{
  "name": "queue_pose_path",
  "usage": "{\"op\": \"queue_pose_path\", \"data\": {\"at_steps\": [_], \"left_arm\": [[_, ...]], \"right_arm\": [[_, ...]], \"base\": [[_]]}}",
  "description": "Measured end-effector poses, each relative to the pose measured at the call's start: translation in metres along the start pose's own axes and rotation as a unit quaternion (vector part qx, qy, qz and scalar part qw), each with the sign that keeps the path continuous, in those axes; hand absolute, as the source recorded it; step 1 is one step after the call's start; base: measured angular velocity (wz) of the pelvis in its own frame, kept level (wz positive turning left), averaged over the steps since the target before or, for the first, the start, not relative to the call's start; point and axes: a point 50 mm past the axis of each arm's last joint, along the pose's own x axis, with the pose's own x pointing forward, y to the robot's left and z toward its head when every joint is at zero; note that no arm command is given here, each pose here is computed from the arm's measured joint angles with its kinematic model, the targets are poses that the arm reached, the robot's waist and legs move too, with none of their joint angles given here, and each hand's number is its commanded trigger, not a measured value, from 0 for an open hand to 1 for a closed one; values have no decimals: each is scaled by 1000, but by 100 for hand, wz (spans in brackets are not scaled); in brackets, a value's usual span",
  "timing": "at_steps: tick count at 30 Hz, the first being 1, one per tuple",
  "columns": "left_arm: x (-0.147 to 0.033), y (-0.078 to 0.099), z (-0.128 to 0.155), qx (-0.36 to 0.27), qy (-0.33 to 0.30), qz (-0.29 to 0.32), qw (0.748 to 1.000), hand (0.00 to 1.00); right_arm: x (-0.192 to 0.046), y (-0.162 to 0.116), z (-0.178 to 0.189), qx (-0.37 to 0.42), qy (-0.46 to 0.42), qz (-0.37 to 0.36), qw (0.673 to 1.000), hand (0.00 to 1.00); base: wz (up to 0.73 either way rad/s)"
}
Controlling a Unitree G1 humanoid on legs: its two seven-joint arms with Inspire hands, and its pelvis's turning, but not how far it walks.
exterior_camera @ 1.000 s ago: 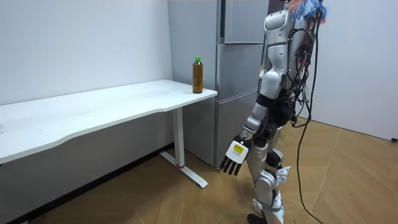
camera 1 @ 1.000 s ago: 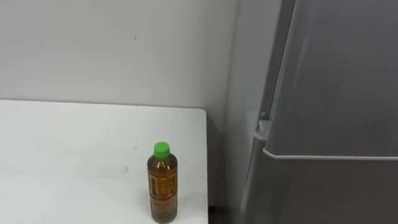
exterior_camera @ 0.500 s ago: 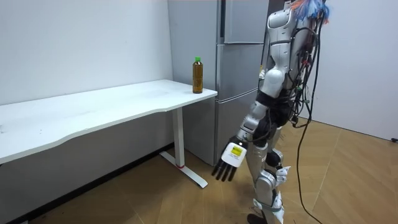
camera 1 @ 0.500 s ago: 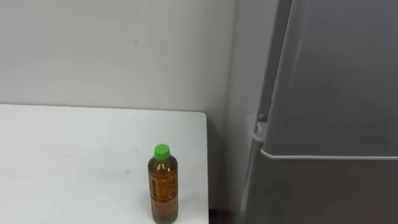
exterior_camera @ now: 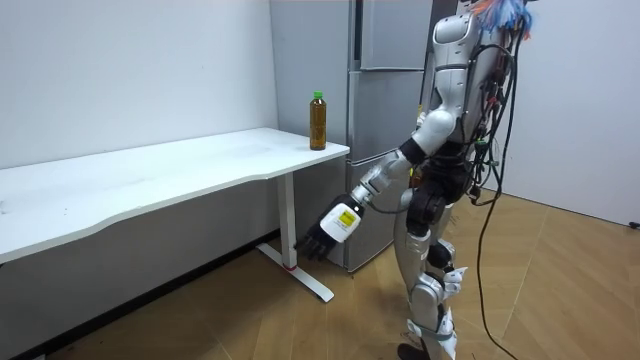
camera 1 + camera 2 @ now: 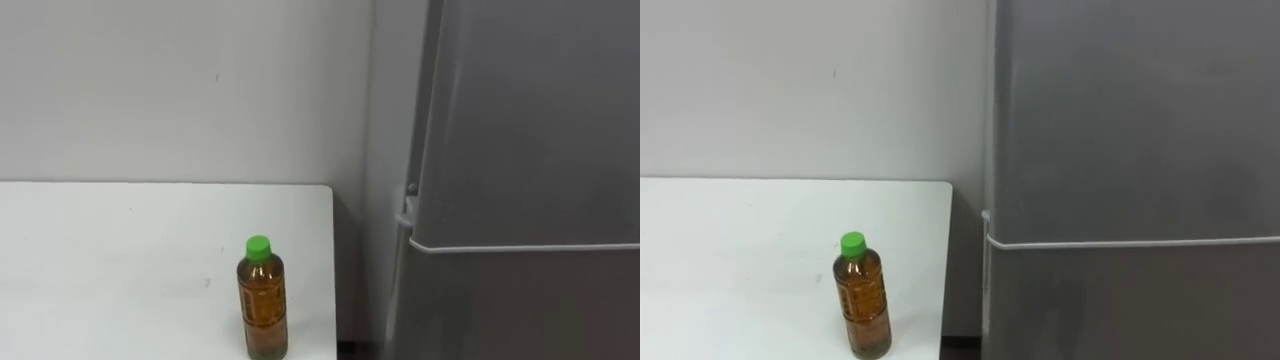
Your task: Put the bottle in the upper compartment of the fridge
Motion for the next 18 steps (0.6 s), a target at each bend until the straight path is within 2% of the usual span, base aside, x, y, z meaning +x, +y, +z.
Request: {"op": "queue_pose_path", "data": {"at_steps": [5, 13, 18], "left_arm": [[-3, -13, 30, -25, -61, -15, 998, 0], [-20, -31, 81, -77, -164, -44, 982, 0], [-29, -32, 103, -98, -206, -49, 972, 0]], "right_arm": [[0, 0, 1, -14, -7, 0, 1000, 0], [-1, 0, 3, -28, -16, 4, 999, 0], [-2, -2, -2, -22, -12, 0, 1000, 0]], "base": [[0], [0], [-2]]}}
